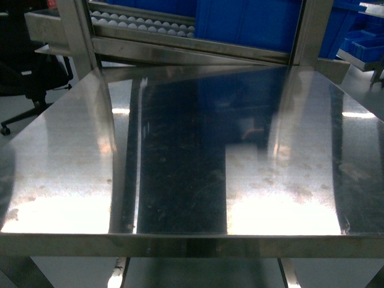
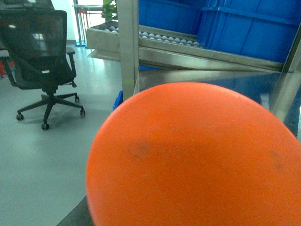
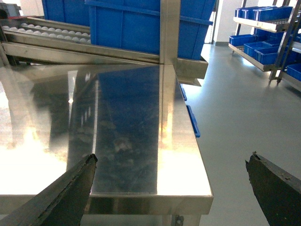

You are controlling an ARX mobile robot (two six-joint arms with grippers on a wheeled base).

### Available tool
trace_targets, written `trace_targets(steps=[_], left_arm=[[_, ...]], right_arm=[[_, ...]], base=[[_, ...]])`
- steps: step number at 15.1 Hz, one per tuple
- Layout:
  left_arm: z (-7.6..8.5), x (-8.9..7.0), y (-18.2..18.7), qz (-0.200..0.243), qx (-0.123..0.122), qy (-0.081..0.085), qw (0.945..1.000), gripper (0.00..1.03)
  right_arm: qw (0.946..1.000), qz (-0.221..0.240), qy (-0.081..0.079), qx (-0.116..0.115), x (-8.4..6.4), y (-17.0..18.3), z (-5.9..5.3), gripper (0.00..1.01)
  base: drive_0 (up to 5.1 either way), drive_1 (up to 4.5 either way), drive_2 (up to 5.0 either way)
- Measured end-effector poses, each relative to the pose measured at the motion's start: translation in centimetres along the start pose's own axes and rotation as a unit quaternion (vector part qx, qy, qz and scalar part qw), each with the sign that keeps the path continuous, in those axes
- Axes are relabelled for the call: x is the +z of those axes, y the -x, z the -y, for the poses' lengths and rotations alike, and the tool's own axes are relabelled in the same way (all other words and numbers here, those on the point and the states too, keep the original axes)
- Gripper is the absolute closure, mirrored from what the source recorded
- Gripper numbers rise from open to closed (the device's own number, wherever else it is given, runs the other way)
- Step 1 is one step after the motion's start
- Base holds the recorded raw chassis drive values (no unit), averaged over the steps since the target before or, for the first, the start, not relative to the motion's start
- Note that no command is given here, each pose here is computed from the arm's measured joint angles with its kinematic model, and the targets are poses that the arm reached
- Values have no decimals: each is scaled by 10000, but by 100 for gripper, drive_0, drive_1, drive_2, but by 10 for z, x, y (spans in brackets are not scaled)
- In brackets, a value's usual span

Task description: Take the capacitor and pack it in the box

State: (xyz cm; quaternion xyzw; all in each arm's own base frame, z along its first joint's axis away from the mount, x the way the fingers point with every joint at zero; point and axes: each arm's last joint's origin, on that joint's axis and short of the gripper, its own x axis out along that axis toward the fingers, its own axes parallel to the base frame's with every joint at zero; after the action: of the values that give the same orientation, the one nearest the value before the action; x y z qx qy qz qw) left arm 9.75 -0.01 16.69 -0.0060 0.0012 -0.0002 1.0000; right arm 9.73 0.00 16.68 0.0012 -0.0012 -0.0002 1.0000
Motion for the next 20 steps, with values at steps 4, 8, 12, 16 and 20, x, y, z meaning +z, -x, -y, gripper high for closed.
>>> trace_targets(steps=[4, 8, 12, 16, 20], left_arm=[[0, 0, 0, -4, -4, -8, 10000, 59], [0, 0, 0, -4, 0, -8, 10000, 59], [0, 0, 0, -6, -4, -10, 10000, 59], [0, 0, 0, -4, 0, -8, 10000, 59], [0, 0, 0, -13, -9, -8, 10000, 59]], right_arm=[[10000, -4, 0, 2, 0, 0, 0, 3], [10000, -4, 4, 2, 0, 0, 0, 3], [10000, 0, 4, 2, 0, 0, 0, 3], [10000, 0, 0, 0, 0, 0, 0, 3], [10000, -11, 2, -2, 0, 0, 0, 3]], base=[[0, 0, 0], [0, 0, 0], [0, 0, 0], [0, 0, 0], [0, 0, 0]])
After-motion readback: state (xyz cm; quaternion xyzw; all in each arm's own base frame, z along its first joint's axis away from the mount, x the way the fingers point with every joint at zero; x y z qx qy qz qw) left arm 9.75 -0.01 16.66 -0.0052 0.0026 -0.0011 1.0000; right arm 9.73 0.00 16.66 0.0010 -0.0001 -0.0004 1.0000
